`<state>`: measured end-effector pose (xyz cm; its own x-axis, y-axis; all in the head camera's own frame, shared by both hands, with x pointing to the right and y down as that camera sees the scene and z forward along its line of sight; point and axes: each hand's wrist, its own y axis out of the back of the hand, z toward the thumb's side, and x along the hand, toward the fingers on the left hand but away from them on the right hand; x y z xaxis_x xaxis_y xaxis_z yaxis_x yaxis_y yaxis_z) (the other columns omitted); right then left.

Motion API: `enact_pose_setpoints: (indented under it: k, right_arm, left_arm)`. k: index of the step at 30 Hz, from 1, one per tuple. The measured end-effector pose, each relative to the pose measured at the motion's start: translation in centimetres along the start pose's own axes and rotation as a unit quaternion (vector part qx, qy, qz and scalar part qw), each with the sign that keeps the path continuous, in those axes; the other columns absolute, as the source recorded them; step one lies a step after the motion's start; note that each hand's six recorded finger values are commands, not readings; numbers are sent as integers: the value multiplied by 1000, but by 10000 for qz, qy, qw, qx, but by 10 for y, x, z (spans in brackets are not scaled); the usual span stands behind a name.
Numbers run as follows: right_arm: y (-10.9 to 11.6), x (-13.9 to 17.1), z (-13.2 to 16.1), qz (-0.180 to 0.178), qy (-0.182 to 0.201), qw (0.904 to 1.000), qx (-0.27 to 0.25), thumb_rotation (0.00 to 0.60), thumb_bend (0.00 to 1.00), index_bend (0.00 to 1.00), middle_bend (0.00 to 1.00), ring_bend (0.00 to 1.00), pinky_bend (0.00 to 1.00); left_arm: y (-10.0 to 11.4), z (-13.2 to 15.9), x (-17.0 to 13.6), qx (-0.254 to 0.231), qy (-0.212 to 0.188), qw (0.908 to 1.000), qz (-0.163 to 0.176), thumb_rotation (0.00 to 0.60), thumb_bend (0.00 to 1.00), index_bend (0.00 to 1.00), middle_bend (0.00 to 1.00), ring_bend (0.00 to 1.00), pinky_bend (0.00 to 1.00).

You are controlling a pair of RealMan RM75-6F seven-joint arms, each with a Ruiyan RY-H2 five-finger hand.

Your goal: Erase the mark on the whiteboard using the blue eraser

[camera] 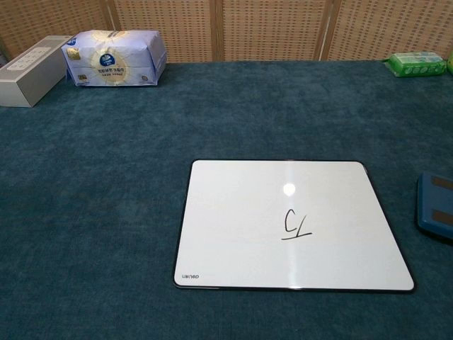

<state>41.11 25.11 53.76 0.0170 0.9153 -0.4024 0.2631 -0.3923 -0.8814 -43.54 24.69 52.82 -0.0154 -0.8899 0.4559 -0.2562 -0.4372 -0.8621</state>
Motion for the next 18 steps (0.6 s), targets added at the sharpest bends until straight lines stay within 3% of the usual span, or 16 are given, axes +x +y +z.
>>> enact_pose_setpoints:
  k: [18]
  right_arm:
    - [0,1,1,6,38,9999,-102,600,238,278,74,0,0]
  left_arm:
    - [2,1,-1,-1,-26,10000,29,600,497,324,274,166,14]
